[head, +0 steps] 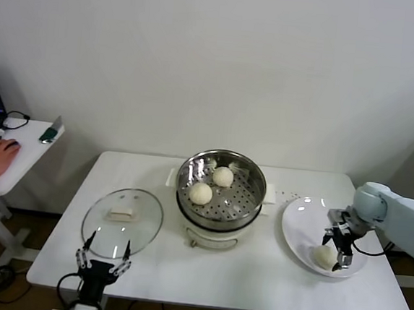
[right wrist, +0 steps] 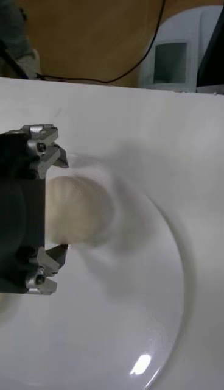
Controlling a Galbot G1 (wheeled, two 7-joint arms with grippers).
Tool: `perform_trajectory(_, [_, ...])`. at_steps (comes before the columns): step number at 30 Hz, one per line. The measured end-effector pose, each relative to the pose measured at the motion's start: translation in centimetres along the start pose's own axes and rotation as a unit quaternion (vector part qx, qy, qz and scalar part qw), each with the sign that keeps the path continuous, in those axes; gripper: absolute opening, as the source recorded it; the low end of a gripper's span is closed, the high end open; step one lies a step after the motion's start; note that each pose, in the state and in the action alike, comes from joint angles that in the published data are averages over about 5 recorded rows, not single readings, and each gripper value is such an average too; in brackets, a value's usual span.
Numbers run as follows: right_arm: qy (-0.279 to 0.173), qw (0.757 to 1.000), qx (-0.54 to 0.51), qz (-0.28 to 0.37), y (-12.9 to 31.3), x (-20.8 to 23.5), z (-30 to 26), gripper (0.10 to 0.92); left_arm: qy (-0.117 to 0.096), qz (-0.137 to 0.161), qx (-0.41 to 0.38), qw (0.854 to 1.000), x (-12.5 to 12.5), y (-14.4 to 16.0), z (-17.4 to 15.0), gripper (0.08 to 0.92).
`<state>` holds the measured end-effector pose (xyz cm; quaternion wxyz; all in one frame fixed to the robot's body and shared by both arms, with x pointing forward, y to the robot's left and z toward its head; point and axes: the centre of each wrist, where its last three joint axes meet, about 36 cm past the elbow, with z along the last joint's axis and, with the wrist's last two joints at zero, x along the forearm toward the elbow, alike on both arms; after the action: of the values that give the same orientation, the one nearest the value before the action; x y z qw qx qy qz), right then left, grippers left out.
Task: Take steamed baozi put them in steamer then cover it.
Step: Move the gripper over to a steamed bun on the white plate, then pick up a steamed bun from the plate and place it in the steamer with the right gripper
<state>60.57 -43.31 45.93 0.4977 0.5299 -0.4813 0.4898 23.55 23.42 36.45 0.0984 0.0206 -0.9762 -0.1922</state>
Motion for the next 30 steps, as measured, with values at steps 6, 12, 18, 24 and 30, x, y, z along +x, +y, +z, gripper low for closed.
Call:
perform_trajectory(6, [0.004, 1.0, 0.002, 0.001, -0.4, -0.2, -0.2, 0.772, -0.002, 0.001, -0.004, 1.0, -0.1, 0.2, 0.1, 0.823])
perform_trajectory(12, [0.006, 1.0, 0.004, 0.001, -0.6, -0.4, -0.3, 0.699, -0.002, 0.002, -0.007, 1.0, -0.1, 0.3, 0.1, 0.823])
perform_trajectory(18, [0.008, 1.0, 0.009, 0.001, -0.8, -0.2, -0.4, 0.666, 0.0, 0.003, -0.008, 1.0, 0.0, 0.3, 0.3, 0.823])
perform_trajectory(24, [0.008, 1.0, 0.025, 0.005, -1.3, 0.8, -0.9, 0.662, 0.0, 0.004, -0.009, 1.0, -0.1, 0.3, 0.3, 0.823])
perform_trajectory(30, [0.017, 0.996, 0.082, 0.021, -3.0, 4.5, -2.2, 0.667, -0.002, 0.008, -0.01, 1.0, -0.2, 0.2, 0.3, 0.823])
